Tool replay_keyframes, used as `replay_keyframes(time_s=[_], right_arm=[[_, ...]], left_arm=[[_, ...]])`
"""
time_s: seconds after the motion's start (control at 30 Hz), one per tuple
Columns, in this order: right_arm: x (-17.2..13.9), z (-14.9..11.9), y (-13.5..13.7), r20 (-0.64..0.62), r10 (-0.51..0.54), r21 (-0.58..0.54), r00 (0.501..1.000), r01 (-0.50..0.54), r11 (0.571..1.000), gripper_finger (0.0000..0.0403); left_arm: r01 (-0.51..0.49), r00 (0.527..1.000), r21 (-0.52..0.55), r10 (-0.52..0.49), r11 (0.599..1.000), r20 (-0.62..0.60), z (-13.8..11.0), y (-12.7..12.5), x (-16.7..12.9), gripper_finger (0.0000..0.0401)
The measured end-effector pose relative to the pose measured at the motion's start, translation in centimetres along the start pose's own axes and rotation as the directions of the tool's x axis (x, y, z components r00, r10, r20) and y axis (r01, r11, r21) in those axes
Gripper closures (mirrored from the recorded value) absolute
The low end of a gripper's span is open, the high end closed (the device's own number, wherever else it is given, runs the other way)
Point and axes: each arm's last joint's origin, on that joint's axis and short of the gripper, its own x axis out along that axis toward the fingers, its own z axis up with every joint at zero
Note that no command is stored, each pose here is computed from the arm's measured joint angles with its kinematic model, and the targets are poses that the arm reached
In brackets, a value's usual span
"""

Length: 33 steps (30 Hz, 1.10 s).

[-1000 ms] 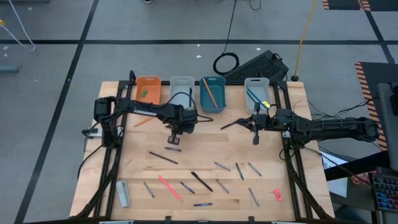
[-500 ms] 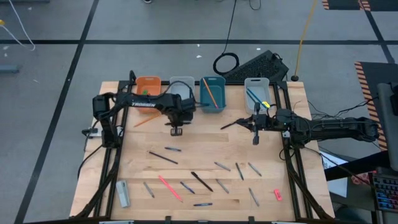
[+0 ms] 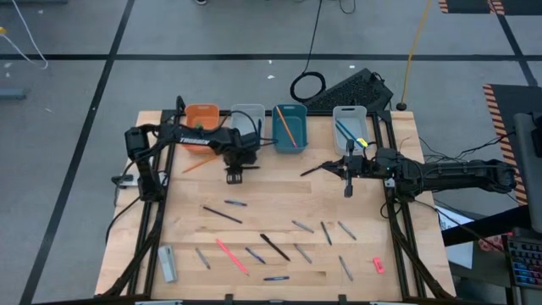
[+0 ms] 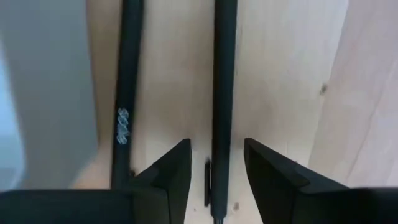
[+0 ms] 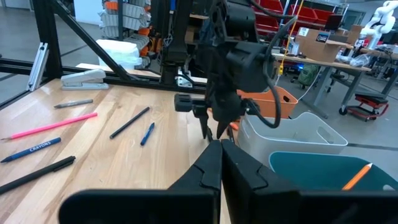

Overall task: Sort crayons/erasers/pens/pencils in bins
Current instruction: Put the black pen into the left gray bin

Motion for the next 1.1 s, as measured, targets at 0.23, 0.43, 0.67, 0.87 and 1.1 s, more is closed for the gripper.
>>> replay_keyframes(time_s=[0.23,0.43,0.67,0.87,1.1], right_arm=[[0.0,0.0,0.0,0.0,0.0,0.0,1.0,0.0,1.0,0.0403],[0.0,0.0,0.0,0.0,0.0,0.001,1.0,0.0,1.0,0.0403],[0.0,0.0,0.0,0.0,0.0,0.0,1.0,0.0,1.0,0.0403],[0.0,0.0,0.0,0.0,0.0,0.0,1.0,0.0,1.0,0.0403],[0.0,0.0,0.0,0.0,0.0,0.0,1.0,0.0,1.0,0.0403]], left_arm=[[0.023,0.998,-0.005,-0.023,1.0,-0.053,-1.4,-0.4,1.0,0.0295],[0.025,0.998,-0.012,-0.026,1.0,-0.061,-1.6,-0.5,1.2,0.0332],[0.022,0.997,-0.001,-0.022,1.0,-0.069,-1.3,-0.4,0.8,0.0363],[0.008,0.995,0.0,-0.008,1.0,-0.095,-0.8,-0.3,0.0,0.0361],[0.012,0.994,0.005,-0.011,1.0,-0.104,-0.3,-0.5,-0.8,0.0361]])
